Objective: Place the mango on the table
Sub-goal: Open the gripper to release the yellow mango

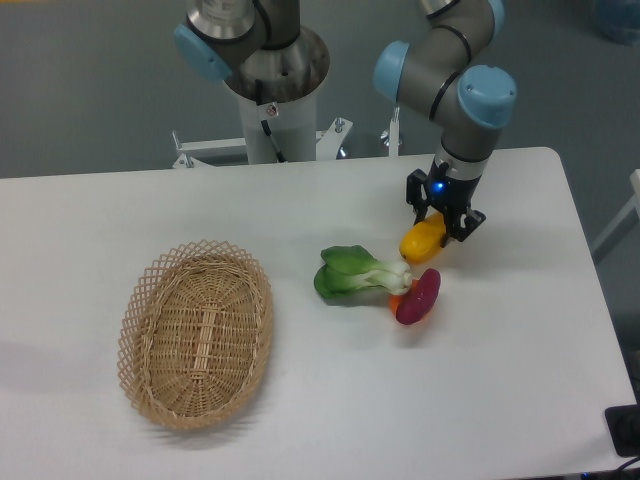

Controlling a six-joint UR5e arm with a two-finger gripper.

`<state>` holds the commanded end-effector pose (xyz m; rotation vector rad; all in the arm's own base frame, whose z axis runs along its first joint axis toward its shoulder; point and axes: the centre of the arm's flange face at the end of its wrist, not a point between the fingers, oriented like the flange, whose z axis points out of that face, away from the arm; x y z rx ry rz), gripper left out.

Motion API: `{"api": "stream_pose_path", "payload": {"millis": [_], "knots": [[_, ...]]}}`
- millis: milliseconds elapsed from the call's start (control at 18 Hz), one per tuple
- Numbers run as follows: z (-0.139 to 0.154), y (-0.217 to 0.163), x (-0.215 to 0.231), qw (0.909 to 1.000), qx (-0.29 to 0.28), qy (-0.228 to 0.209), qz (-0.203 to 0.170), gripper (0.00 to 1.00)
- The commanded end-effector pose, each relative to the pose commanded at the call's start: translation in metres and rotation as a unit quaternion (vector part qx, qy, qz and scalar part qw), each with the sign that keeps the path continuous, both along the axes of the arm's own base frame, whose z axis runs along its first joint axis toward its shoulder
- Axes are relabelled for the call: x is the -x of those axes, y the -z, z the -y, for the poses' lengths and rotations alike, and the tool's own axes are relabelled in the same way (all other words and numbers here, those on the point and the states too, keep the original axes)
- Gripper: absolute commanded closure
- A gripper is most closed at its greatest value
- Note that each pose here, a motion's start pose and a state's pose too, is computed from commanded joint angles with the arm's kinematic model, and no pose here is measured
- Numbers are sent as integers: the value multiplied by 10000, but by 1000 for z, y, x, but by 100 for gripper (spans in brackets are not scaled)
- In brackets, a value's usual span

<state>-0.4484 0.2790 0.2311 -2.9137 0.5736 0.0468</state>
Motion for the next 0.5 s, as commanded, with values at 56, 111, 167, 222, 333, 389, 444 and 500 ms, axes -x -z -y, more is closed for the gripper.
{"api": "stream_pose_path", "payload": {"millis": [56, 111, 167, 222, 333, 389, 444, 500], "knots": [[-2, -1, -1, 10000, -4, 8, -12, 1], [-4, -5, 1, 10000, -19, 1, -59, 1], [-5, -12, 3, 9999, -38, -52, -116, 0], [-6, -16, 6, 9998, -51, -45, -162, 0], [-7, -24, 11, 9996, -86, -44, -255, 0], [-8, -27, 14, 9995, -96, -44, -292, 0], [-9, -30, 15, 9994, -103, -51, -313, 0], [-10, -34, 18, 9993, -122, -66, -343, 0]]}}
